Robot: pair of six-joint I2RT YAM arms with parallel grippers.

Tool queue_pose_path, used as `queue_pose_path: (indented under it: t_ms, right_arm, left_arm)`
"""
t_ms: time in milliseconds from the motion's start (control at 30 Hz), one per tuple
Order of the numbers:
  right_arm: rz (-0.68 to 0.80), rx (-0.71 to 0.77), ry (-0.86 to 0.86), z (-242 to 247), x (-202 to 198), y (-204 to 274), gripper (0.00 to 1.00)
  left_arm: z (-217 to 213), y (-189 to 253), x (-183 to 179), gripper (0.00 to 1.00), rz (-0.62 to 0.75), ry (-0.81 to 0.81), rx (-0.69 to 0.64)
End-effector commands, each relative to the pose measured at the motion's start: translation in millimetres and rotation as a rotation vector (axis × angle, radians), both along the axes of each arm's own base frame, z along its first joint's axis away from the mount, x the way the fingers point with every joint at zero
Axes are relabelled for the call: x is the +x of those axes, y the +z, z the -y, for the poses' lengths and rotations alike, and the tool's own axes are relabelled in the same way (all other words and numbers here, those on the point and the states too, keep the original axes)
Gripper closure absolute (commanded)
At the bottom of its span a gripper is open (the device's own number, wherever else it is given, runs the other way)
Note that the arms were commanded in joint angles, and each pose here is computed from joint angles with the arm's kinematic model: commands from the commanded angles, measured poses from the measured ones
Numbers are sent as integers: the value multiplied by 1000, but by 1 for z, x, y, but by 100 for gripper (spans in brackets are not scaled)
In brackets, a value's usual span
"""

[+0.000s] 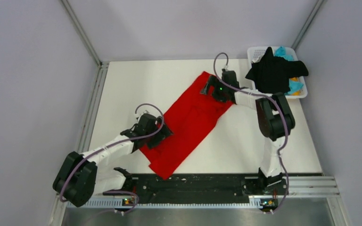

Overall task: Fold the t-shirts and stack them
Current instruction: Rotate the tshirt 90 degrees

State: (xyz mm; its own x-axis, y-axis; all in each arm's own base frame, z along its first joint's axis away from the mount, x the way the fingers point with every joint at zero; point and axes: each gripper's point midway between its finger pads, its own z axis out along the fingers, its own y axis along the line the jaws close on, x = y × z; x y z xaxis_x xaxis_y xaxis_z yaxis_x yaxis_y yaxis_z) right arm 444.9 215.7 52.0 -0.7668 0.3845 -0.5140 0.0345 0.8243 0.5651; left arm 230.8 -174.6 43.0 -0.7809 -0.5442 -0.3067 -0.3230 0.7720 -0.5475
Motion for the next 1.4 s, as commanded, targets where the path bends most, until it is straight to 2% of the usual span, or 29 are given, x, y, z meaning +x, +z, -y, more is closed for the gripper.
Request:
queue_pose_path:
  t_ms: [0,100,233,367,567,633,733,867,1000,1100,1233,1300,1367]
  right_arm:
    - [9,-54,117,-9,55,-30,1]
    - [28,-24,133,-28,95,-36,3]
    - [81,79,177,-56,135,-43,5]
    - [186,90,205,-70,174,-41,5]
    - [276,212,296,-102,190,-18,5]
    - [351,185,341,-110,191,6,5]
    - [444,56,402,-103,188,52,2]
    - [562,-108,375,-76,181,134,1]
    - [622,-150,336,-58,155,207,1]
    - [585,-167,340,-51,121,219,1]
    - [445,-238,249,-33,45,199,1]
    - [391,-261,225,-31,-6,174,2]
    - [417,-263,201,-33,-52,159,2]
  left_arm:
    - [6,-1,-5,1,-17,95,0]
    - [19,0,-3,1,22,161,-45]
    - [46,6,5,1,109,159,-122]
    - [72,1,2,1,78,100,-94]
    - [104,1,0,1,56,20,-102]
    - [107,9,3,1,76,12,-98]
    - [102,26,1,1,118,-10,-73]
    - [69,53,2,1,217,36,6]
    - [34,67,-6,1,283,42,95]
    - [5,58,-16,1,270,63,189]
    - [-25,29,-40,1,165,34,317]
    - [-26,17,-49,1,131,-6,323]
    - [-18,7,-54,1,121,-53,283]
